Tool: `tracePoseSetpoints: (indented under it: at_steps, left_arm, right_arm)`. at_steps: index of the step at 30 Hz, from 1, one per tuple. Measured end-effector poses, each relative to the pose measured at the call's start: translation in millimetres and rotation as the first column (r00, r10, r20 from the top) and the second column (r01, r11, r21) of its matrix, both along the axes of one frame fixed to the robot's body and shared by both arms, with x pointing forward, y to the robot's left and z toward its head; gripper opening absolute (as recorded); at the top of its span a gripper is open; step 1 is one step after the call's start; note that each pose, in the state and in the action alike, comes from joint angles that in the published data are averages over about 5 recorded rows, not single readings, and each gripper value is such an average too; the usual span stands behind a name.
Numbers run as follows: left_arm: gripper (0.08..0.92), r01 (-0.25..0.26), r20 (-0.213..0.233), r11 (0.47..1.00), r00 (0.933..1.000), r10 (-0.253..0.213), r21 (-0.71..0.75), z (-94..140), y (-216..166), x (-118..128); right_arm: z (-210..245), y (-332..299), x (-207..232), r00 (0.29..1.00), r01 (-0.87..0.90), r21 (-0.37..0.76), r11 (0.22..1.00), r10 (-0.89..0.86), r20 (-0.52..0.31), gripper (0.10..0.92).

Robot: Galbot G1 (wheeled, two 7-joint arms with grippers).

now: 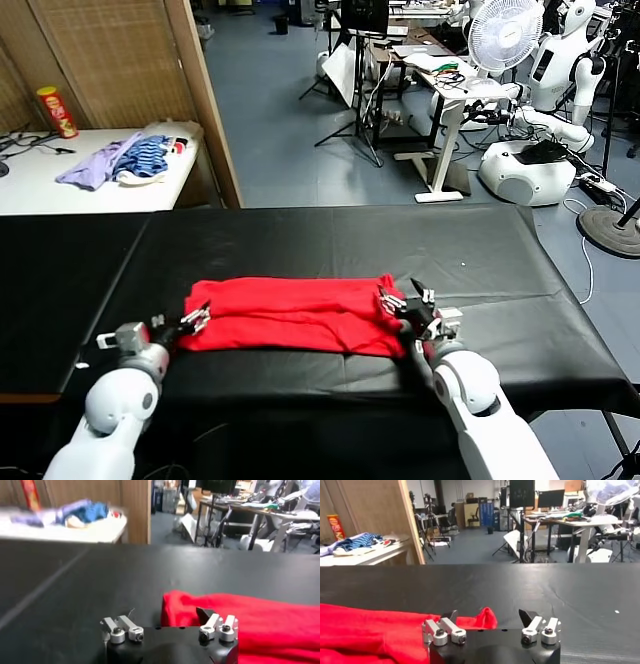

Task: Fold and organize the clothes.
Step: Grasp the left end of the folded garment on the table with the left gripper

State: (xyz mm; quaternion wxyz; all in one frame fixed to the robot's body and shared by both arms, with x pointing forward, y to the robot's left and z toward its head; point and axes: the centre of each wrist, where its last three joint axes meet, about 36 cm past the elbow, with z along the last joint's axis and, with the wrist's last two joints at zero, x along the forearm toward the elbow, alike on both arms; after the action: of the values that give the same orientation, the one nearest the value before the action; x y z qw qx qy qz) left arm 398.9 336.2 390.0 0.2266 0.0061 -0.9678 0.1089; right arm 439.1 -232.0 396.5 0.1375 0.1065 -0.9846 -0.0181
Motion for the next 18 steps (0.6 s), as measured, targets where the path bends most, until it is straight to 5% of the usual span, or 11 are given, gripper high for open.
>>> tracePoseSetpoints:
  at_steps: [11, 18]
  left_arm:
    - [0.187, 0.029, 0.035, 0.994, 0.9988, -0.033, 0.105, -3.4, -11.3, 0.4]
    - [0.163, 0.020, 0.088, 0.885, 0.9938, -0.068, 0.466, -0.5, 10.1, -1.8]
  right_arm:
    - [8.7, 1.1, -0.9, 0.999, 0.053, -0.037, 0.998, -0.053, -0.012, 0.798]
    - [25.3, 0.7, -7.8, 0.998, 0.067, -0.035, 0.997, -0.067, -0.019, 0.798]
